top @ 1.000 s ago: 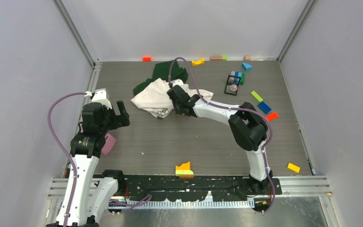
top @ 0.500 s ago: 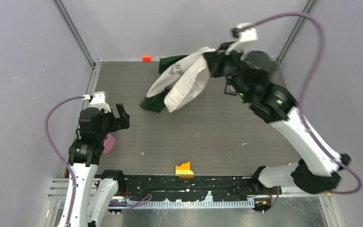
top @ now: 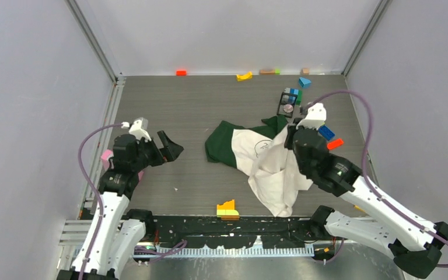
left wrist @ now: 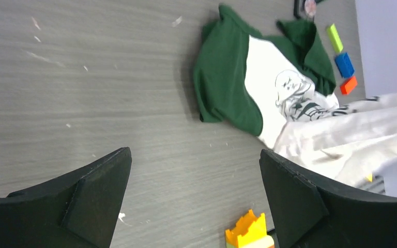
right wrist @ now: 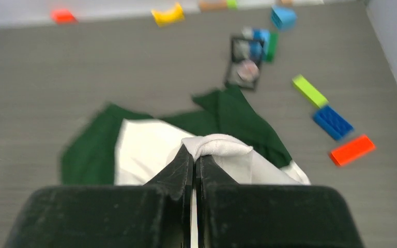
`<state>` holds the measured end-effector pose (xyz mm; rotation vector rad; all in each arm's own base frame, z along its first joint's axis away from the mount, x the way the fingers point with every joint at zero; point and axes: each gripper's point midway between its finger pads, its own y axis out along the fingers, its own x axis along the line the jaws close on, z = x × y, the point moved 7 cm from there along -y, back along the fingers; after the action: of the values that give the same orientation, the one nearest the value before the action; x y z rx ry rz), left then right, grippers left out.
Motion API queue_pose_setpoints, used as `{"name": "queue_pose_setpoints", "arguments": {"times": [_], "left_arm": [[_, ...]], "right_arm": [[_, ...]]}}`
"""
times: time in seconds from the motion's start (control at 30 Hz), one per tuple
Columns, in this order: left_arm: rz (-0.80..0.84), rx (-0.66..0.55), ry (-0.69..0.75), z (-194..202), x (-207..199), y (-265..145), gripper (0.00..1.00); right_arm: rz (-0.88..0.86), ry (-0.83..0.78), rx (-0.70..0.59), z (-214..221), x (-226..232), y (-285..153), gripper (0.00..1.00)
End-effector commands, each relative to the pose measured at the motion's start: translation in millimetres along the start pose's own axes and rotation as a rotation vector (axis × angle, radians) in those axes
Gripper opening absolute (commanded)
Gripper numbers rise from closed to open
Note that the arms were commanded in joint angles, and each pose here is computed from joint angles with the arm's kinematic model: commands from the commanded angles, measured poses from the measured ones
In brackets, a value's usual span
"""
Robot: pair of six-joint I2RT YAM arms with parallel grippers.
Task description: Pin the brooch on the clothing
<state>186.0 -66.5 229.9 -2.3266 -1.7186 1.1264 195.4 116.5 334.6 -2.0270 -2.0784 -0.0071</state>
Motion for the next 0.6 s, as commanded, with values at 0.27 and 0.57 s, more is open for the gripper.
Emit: {"name": "queue_pose_setpoints", "arguments": {"times": [0.27, 0.57], "left_arm": [[0.050, 0.124, 0.010, 46.5, -37.9, 78.0, 0.98], [-0.002, 0.157, -0.025, 42.8, -43.7, 149.1, 0.98]], "right_arm": [[0.250, 0.191, 0.040, 94.7, -57.1, -12.8, 0.01], [0.239, 0.263, 0.048, 103.5, -68.1, -24.9, 0.01]]}}
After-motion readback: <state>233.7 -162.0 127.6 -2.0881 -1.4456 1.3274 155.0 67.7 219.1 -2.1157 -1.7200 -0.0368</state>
